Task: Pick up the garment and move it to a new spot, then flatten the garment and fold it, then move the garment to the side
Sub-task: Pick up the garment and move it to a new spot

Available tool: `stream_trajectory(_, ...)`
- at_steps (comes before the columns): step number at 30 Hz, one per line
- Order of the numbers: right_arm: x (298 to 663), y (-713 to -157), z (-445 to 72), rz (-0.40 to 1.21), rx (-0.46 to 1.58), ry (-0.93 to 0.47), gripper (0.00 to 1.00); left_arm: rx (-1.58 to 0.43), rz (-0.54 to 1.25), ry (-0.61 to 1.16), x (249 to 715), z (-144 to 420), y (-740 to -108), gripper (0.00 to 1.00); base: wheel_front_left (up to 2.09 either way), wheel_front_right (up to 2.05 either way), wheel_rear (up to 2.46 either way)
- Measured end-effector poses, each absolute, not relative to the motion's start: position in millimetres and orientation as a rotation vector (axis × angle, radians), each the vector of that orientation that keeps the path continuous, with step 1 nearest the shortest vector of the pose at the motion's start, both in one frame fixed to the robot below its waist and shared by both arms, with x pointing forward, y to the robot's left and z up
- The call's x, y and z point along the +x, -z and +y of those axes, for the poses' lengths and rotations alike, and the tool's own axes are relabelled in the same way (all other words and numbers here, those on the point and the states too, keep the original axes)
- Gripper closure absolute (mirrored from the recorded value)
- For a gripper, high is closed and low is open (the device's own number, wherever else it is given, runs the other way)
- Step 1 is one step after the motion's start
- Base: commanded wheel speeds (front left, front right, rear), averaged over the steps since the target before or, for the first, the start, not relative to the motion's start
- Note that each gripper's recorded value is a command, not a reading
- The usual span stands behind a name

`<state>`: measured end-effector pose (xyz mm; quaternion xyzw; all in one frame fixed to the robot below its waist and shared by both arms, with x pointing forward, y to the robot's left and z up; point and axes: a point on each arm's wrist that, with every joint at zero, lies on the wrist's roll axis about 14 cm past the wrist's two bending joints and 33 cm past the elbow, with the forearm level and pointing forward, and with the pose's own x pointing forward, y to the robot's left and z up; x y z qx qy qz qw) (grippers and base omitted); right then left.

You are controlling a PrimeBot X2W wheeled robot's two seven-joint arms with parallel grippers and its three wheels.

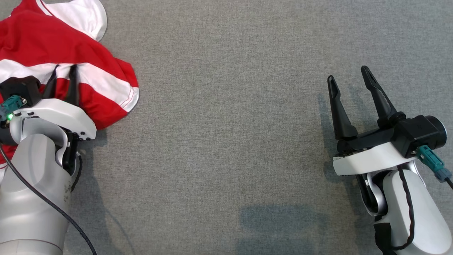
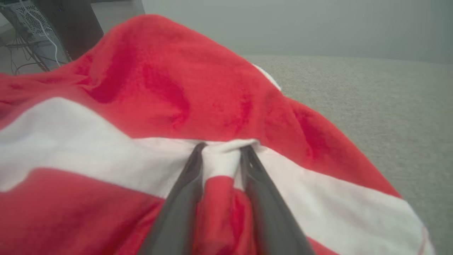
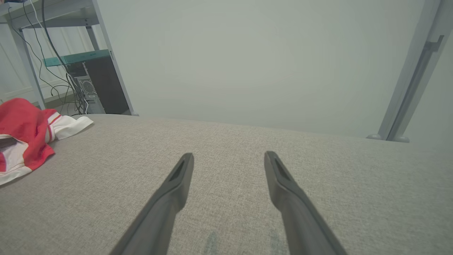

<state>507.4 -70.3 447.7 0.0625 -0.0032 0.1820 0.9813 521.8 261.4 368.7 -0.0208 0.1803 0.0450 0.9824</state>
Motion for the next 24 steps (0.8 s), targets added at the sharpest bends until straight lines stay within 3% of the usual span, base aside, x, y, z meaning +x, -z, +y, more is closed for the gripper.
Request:
stream_trajectory(1, 507.6, -448.2, -70.2, -0.008, 0.126, -0.366, 0.0, -0.042, 0.351, -0.088, 523.2, 260.7, -371.9, 1.0, 0.0, 0.0, 0.0)
stream_trajectory(11, 505.4, -458.4, -60.8, -0.026, 0.14, -0.39, 0.0, -0.037, 0.283, -0.074, 513.3, 257.3, -390.6, 1.0, 0.0, 0.0, 0.0)
stream_trajectory(24, 496.6, -485.2, -62.6, -0.072, 0.156, -0.388, 0.0, -0.012, 0.017, -0.099, 503.8, 266.9, -473.6, 1.0, 0.0, 0.0, 0.0)
